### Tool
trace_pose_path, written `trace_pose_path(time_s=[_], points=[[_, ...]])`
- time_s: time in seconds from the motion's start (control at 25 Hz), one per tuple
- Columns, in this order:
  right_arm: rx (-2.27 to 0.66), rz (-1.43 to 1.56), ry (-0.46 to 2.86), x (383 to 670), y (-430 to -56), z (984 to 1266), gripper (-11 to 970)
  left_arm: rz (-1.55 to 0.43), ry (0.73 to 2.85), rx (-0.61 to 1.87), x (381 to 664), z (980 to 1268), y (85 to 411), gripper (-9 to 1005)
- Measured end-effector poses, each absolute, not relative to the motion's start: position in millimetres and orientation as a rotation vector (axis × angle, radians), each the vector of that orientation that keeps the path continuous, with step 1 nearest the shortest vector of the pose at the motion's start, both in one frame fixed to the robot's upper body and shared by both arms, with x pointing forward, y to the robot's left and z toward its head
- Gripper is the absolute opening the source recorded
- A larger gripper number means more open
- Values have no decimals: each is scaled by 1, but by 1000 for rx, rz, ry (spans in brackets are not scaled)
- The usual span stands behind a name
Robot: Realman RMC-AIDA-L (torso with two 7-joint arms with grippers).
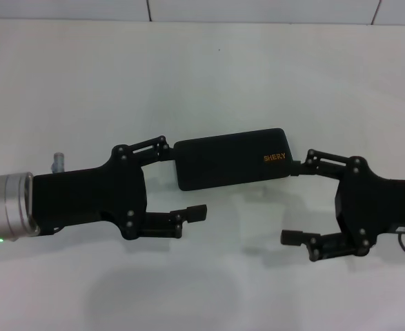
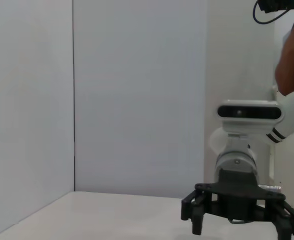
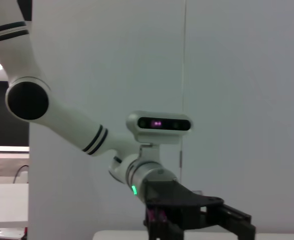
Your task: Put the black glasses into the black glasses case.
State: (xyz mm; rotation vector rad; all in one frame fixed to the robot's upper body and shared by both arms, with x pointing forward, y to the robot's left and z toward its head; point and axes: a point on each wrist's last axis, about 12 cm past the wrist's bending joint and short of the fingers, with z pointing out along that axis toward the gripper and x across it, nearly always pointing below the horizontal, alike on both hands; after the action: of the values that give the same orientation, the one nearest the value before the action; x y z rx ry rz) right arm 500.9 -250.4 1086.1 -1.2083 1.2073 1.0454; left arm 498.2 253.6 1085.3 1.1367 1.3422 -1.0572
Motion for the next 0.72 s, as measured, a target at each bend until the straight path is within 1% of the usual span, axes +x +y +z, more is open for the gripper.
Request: trace_pose_path(time_s=[0.32,0.72], points=[[-1229,1054,1197,500,-246,1085,886,-1080,1321,1189,496,1091,265,884],[-1238,1033,1175,499,-245,1083,886,-1076,1313,1202,496,1091,264,884]])
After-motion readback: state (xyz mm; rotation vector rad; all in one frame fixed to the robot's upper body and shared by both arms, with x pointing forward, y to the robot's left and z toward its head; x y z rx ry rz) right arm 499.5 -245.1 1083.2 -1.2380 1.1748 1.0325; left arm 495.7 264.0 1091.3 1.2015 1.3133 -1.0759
